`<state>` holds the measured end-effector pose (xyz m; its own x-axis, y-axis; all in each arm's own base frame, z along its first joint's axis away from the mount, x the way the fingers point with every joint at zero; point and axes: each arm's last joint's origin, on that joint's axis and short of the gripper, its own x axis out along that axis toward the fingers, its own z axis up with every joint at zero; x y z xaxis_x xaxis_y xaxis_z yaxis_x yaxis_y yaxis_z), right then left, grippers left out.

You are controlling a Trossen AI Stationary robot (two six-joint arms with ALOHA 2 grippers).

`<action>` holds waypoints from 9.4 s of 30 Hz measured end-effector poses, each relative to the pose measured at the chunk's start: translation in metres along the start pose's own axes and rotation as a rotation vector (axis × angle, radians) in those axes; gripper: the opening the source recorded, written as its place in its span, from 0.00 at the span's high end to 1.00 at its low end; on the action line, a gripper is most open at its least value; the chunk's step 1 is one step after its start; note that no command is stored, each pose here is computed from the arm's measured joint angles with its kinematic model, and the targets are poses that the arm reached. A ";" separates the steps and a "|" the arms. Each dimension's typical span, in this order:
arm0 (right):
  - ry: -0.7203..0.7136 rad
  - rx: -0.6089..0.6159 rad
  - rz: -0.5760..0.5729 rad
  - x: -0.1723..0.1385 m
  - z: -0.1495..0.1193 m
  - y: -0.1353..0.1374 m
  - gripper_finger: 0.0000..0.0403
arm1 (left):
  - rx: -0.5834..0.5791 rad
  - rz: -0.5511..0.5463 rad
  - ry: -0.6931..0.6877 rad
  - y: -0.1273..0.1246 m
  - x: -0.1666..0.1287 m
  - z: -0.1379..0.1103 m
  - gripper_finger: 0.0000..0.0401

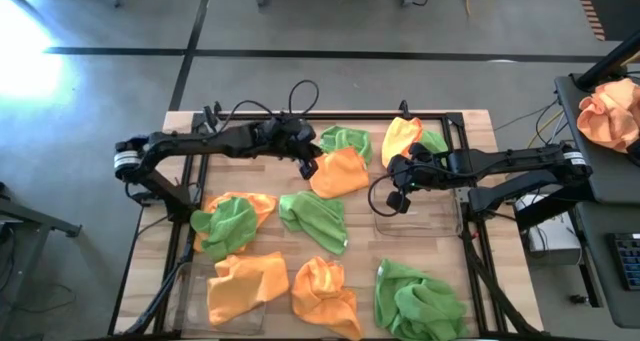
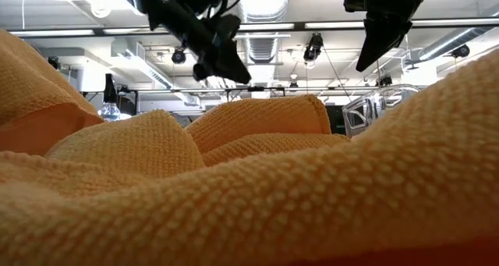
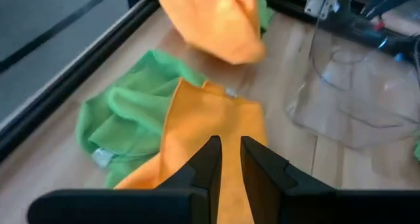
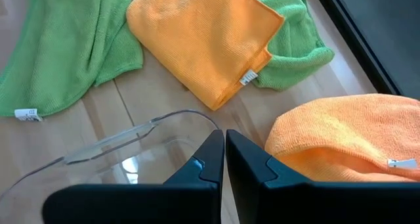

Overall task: Sort microfiber towel by color & place in baskets
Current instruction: Put the top center yellow towel into the left transparent bin, then put the top right yellow towel into the left transparent bin

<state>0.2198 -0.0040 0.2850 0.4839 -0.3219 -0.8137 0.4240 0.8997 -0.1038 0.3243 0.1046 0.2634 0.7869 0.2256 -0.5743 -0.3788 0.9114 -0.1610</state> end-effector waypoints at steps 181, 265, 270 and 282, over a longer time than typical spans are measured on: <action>-0.076 0.255 -0.110 0.003 0.001 -0.002 0.97 | -0.313 -0.191 0.316 -0.170 -0.268 -0.123 1.00; -0.024 0.205 -0.008 0.019 -0.011 0.003 0.97 | -0.077 0.412 0.123 -0.217 -0.167 -0.094 0.63; -0.106 0.179 0.018 0.000 0.010 0.003 0.97 | 0.023 0.488 0.042 -0.206 -0.156 -0.081 0.63; -0.286 0.159 -0.032 -0.038 0.044 -0.003 0.97 | 0.223 0.687 0.108 -0.150 -0.105 -0.037 0.63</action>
<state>0.2334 -0.0072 0.3416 0.6546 -0.4391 -0.6154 0.5454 0.8380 -0.0177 0.2809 -0.0689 0.3181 0.3503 0.7473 -0.5646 -0.6531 0.6270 0.4247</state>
